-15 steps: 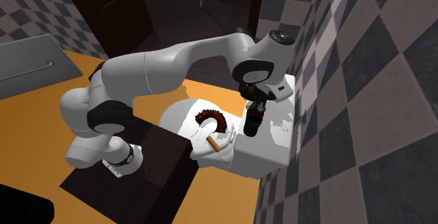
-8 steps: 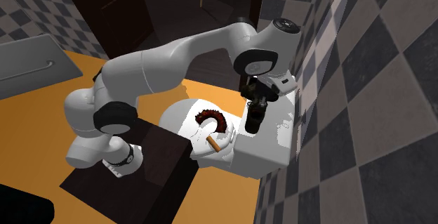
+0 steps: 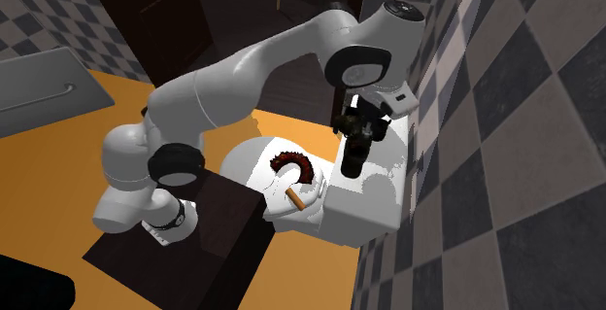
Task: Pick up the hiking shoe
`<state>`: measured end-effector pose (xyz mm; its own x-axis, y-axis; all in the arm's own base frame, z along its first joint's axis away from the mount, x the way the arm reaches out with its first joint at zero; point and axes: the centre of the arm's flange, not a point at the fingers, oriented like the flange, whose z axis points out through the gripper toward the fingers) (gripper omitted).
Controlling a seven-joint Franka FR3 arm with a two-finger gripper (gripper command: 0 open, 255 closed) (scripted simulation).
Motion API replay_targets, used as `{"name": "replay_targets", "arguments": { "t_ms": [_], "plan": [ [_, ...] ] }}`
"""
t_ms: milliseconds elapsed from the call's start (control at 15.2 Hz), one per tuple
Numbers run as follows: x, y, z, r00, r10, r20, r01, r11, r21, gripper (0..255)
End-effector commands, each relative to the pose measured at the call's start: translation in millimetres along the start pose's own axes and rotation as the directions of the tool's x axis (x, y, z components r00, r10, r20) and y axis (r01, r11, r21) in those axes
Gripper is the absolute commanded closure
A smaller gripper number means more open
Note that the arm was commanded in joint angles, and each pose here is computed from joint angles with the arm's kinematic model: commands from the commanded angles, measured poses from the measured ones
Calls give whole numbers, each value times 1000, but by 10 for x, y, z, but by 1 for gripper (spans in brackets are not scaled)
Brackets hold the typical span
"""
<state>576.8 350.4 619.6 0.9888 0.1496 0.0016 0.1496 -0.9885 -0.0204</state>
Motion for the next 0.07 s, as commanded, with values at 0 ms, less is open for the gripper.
{"name": "replay_targets", "arguments": {
  "t_ms": [0],
  "plan": [
    [-7, 3, -36, 1000, 0, -1, 0, 1000, 0, 255]
  ]
}}
